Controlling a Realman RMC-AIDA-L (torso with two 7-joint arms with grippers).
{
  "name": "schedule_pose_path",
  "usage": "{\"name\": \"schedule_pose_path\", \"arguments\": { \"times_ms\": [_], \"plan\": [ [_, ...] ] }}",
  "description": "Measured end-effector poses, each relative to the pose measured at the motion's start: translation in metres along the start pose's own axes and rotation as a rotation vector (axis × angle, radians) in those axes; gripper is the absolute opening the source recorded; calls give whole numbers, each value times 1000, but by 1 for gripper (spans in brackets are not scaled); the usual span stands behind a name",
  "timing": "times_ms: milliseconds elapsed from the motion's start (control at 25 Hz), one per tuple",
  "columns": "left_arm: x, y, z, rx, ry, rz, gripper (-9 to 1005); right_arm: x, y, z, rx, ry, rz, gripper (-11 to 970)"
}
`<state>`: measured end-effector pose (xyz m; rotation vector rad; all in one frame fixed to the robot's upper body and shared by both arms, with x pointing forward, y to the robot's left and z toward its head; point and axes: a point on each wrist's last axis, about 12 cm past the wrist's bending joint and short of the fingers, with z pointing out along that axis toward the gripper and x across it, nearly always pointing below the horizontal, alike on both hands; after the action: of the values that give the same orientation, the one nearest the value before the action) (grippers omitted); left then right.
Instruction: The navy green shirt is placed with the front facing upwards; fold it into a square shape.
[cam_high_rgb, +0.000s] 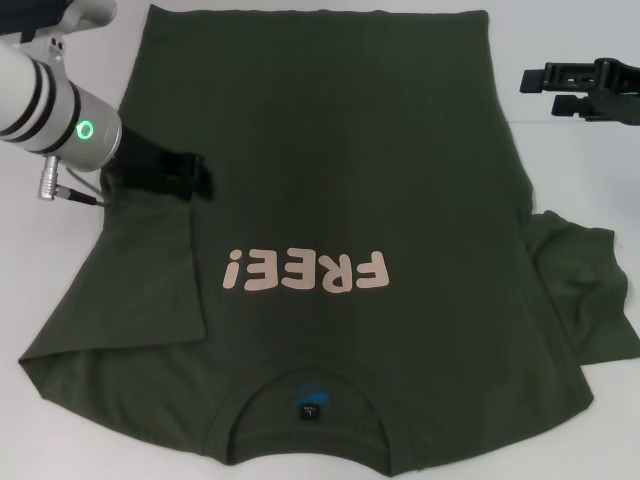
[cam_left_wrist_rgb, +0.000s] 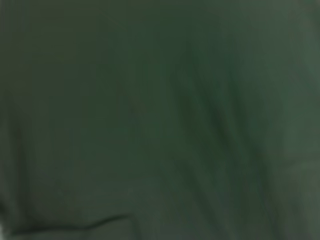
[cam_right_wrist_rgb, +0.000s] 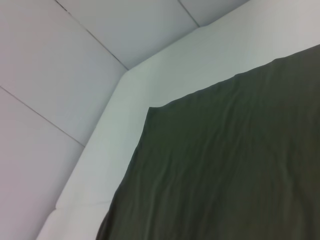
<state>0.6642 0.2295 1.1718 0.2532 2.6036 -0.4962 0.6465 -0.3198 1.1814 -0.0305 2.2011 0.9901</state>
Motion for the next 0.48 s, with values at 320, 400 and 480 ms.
{"name": "schedule_pose_path", "arguments": {
  "times_ms": [320,400,480],
  "plan": [
    [61,25,-33,463,-201,201,443,8,-6,-10,-14,8,-140,772],
    [90,32,-36,529,-230,309,493,10,-10,-15,-7,15,-165,772],
    [116,36,-36,566,-250,377,543,12,-14,-19,8,33,-167,771]
  ]
}}
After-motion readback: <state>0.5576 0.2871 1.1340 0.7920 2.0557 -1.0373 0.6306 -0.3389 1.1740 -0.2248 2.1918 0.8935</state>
